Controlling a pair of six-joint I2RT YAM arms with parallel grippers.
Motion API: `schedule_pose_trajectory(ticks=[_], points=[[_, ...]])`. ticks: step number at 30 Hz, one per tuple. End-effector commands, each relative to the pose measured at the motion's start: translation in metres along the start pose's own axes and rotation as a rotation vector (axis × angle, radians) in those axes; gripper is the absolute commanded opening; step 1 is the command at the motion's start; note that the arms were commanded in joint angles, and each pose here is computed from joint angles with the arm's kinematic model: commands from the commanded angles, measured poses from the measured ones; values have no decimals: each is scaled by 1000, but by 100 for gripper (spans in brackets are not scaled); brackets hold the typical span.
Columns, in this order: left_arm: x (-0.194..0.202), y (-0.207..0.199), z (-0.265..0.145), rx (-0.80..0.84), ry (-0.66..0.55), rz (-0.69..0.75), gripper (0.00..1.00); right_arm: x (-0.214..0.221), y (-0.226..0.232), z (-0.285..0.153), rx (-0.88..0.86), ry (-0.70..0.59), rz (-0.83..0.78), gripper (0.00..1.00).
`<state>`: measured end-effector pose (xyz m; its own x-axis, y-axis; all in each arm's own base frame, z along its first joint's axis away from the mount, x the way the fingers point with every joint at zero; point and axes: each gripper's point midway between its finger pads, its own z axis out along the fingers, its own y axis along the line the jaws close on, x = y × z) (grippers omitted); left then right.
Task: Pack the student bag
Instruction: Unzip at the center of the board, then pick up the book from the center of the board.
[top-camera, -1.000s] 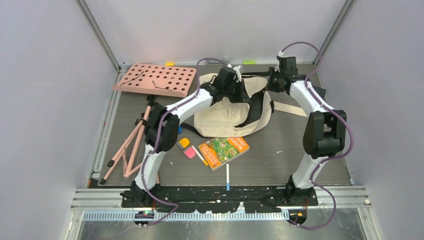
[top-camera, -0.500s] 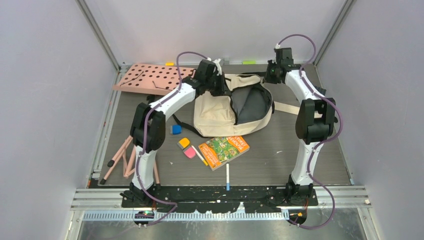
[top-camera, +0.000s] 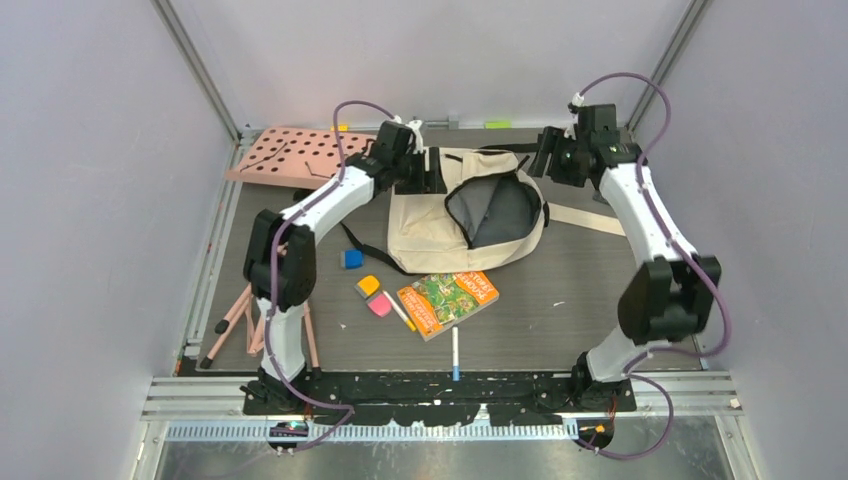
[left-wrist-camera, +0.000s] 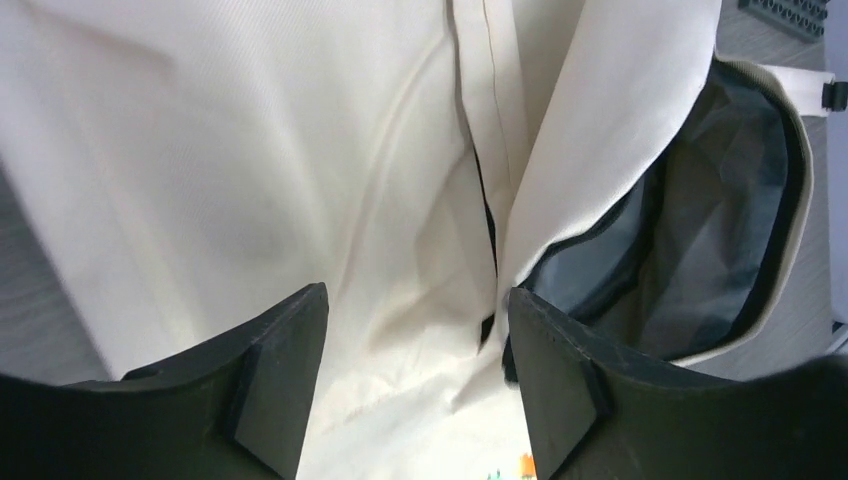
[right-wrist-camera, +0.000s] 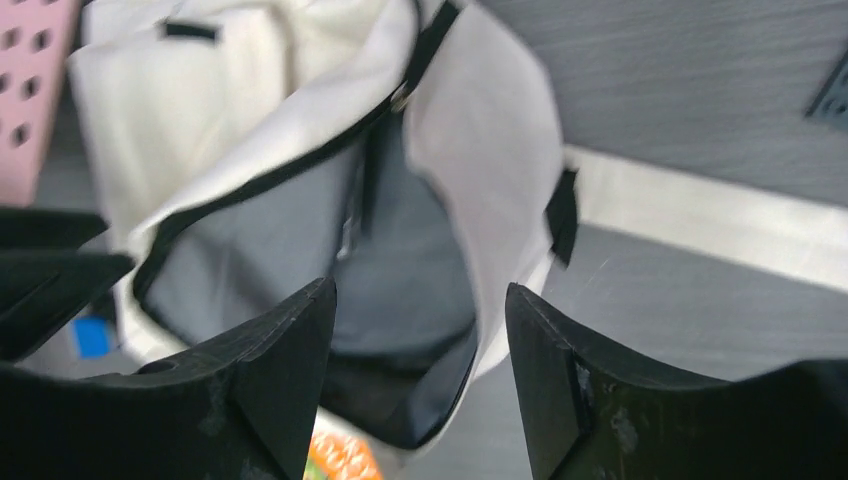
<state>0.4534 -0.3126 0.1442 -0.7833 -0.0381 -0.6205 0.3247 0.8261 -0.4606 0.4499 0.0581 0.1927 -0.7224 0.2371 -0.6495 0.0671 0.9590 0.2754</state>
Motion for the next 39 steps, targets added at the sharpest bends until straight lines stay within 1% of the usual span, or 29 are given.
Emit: schedule_pose_trajectory(ticks=[1, 3, 4, 5, 6, 7, 8, 11, 14, 16, 18, 22, 24, 29, 31, 35, 39], points=[[-33, -23, -82, -6, -164, 79, 70, 41, 40, -61, -177, 54, 23, 69], [-15, -22, -105, -25, -166, 74, 72, 72, 54, -72, -256, 112, 16, 69], [-1, -20, -115, -34, -158, 69, 72, 95, 57, -73, -284, 158, 9, 69], [15, -17, -123, -38, -147, 60, 72, 109, 66, -74, -312, 187, -15, 69], [41, -9, -127, -49, -110, 43, 72, 134, 72, -75, -338, 241, -38, 69], [60, -6, -132, -48, -88, 13, 73, 145, 76, -76, -352, 263, -53, 69], [74, -7, -142, -35, -81, -9, 73, 166, 82, -76, -371, 310, -77, 69], [127, -5, -149, -1, 6, -64, 72, 197, 89, -70, -398, 374, -107, 69], [157, -8, -150, 49, 58, -104, 72, 222, 90, -59, -418, 431, -105, 68], [170, -7, -147, 62, 85, -128, 72, 234, 85, -51, -400, 461, -96, 68], [181, -2, -142, 36, 123, -150, 72, 243, 80, -43, -381, 481, -91, 68], [207, 9, -132, -33, 248, -179, 71, 256, 73, -31, -359, 506, -81, 67], [216, 9, -127, -34, 286, -190, 71, 261, 73, -25, -363, 526, -70, 67], [227, 11, -114, -35, 328, -234, 69, 261, 78, -15, -378, 530, -51, 65], [229, 10, -110, -31, 339, -250, 66, 262, 79, -12, -381, 537, -41, 63], [232, 9, -106, -12, 335, -263, 62, 263, 80, -8, -378, 544, -25, 61], [240, 11, -101, -12, 368, -255, 61, 263, 80, -4, -375, 545, -26, 57]])
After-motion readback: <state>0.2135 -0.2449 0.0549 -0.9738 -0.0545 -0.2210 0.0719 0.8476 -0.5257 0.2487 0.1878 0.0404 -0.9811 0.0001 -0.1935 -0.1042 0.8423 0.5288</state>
